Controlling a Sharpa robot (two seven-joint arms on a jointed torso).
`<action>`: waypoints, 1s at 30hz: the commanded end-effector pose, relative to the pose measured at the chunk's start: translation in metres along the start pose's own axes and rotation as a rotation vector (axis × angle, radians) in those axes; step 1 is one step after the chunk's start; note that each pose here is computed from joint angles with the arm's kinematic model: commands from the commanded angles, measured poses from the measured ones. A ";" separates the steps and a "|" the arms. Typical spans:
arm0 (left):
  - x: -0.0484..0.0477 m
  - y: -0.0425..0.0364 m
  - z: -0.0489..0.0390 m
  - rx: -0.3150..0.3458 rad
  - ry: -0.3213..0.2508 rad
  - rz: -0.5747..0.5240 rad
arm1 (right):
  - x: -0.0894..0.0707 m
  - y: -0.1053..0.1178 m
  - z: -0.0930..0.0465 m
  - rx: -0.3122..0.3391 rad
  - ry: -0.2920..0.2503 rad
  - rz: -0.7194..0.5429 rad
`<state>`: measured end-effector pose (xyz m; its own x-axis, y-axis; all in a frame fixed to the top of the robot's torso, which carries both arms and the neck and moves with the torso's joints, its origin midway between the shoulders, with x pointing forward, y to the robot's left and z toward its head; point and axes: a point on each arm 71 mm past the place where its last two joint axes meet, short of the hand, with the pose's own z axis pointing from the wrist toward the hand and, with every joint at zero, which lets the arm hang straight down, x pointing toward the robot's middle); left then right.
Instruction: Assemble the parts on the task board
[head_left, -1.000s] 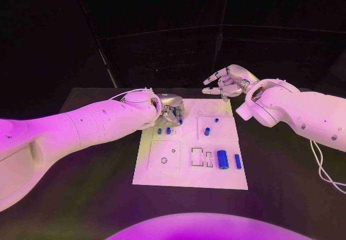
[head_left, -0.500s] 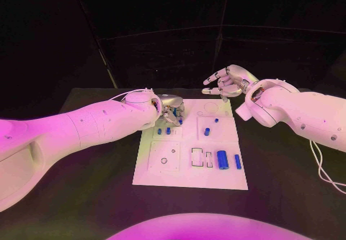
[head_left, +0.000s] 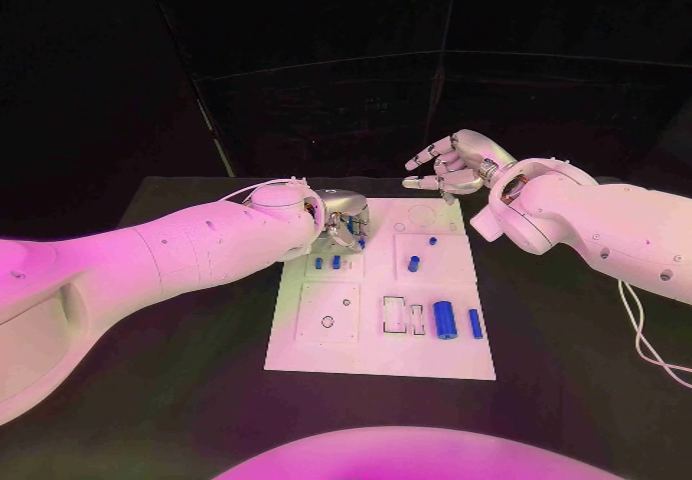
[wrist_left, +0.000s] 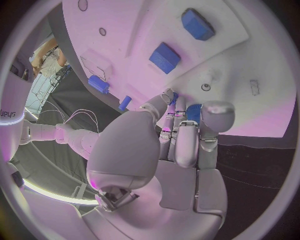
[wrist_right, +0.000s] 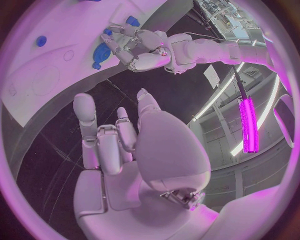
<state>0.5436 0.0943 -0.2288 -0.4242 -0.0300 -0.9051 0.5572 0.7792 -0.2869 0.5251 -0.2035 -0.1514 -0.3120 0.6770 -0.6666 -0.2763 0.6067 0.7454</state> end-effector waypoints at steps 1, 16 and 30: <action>0.0025 -0.0011 0.0004 0.010 0.003 0.005 | 0.000 0.002 0.000 -0.012 0.004 0.003; 0.0004 0.0033 -0.0039 0.013 -0.037 0.005 | -0.001 0.002 0.000 -0.010 0.004 0.002; -0.0271 0.0077 -0.0284 0.035 -0.155 -0.066 | -0.003 -0.001 -0.001 -0.006 -0.002 0.000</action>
<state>0.5399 0.1187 -0.2013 -0.3593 -0.1406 -0.9226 0.5571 0.7607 -0.3329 0.5253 -0.2068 -0.1515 -0.3085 0.6772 -0.6680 -0.2725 0.6099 0.7442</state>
